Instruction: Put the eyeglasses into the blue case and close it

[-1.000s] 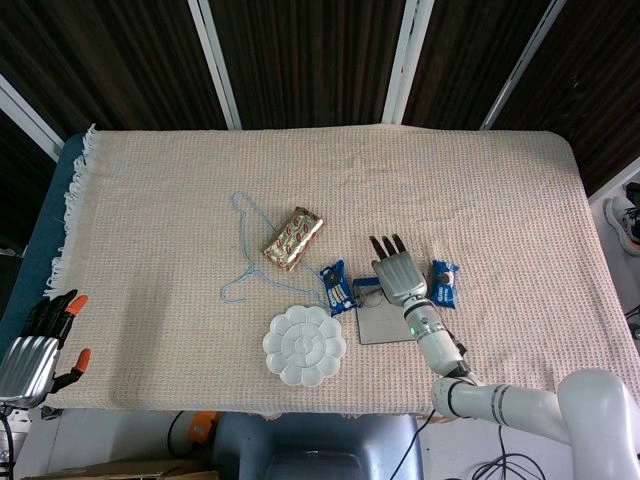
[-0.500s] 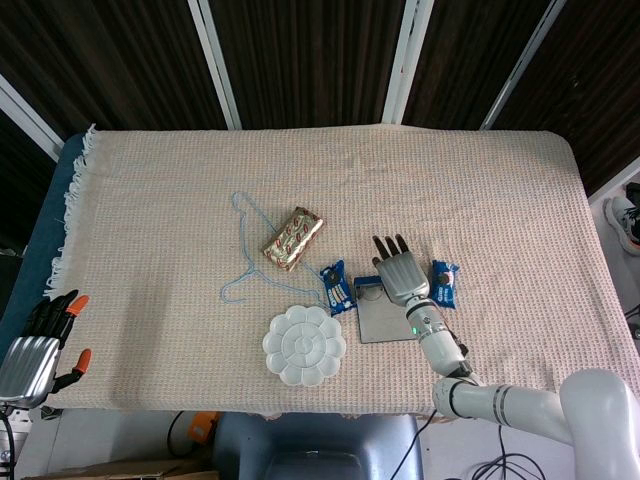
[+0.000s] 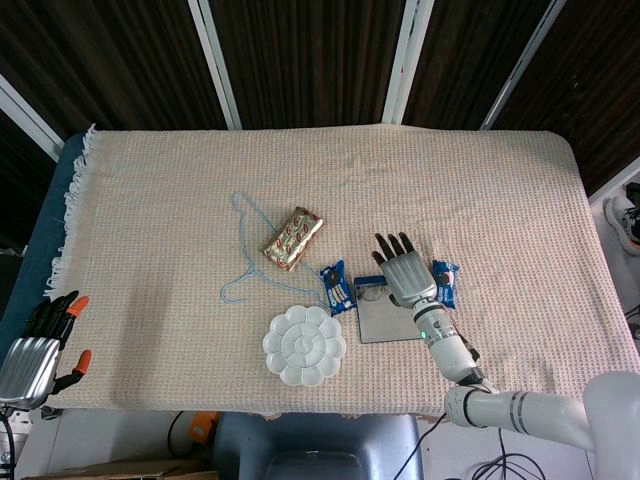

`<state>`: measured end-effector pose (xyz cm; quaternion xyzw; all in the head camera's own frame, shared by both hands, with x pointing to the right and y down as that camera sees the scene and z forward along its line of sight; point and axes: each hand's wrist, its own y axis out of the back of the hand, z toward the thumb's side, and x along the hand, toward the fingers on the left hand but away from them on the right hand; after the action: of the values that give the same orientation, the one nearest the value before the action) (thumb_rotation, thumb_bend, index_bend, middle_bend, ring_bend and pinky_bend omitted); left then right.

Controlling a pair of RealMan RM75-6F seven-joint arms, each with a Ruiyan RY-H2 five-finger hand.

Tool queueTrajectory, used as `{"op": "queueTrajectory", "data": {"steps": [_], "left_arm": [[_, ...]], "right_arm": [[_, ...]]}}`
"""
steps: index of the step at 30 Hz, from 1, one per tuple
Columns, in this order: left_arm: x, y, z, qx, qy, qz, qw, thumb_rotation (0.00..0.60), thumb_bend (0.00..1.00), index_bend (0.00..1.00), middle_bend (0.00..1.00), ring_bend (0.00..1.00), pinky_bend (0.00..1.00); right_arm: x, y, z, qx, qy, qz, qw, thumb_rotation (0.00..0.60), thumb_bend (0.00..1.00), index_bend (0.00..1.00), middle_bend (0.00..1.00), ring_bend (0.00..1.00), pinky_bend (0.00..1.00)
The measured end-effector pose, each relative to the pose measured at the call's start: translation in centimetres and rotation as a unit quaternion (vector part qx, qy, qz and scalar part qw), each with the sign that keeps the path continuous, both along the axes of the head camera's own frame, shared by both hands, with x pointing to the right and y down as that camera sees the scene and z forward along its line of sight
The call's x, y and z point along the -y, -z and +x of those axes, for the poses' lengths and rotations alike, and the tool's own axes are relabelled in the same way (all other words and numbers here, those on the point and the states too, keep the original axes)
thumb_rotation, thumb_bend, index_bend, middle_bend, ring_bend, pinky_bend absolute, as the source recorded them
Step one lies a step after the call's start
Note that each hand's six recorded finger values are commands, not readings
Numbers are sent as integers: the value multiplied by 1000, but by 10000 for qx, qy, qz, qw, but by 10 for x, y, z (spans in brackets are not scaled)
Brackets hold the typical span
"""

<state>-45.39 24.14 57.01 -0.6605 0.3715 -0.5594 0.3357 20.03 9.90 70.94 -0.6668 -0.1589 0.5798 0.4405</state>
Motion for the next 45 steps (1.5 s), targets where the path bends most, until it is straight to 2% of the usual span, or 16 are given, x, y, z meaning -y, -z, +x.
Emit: {"op": "queueTrajectory", "data": {"steps": [6, 11, 15, 21, 27, 34, 45], "left_arm": [[0, -1, 1, 0, -26, -20, 10000, 600, 416, 0, 0, 0, 31], [0, -1, 2, 0, -36, -31, 10000, 600, 417, 0, 0, 0, 31], [0, -1, 2, -17, -46, -40, 10000, 600, 421, 0, 0, 0, 32], [0, -1, 1, -26, -42, -32, 10000, 600, 421, 0, 0, 0, 32], [0, 0, 1, -45, -35, -27, 10000, 600, 422, 0, 0, 0, 32], [0, 1, 1, -64, -45, -27, 10000, 600, 423, 0, 0, 0, 32], [0, 2, -1, -74, -27, -3, 10000, 600, 421, 0, 0, 0, 31]], "right_arm": [[-22, 28, 14, 446, 106, -30, 9989, 600, 327, 437, 0, 0, 0], [-48, 39, 28, 738, 194, -93, 9970, 600, 327, 516, 0, 0, 0], [-72, 35, 42, 731, 334, -149, 9967, 600, 327, 536, 0, 0, 0], [-92, 18, 49, 721, 327, -277, 9965, 600, 327, 543, 2, 0, 0], [-100, 11, 44, 738, 405, -279, 9961, 600, 327, 545, 4, 0, 0], [-100, 4, 42, 625, 405, -212, 9970, 600, 370, 550, 7, 0, 0], [-100, -5, 42, 393, 407, -304, 9979, 600, 402, 558, 6, 0, 0]]}}
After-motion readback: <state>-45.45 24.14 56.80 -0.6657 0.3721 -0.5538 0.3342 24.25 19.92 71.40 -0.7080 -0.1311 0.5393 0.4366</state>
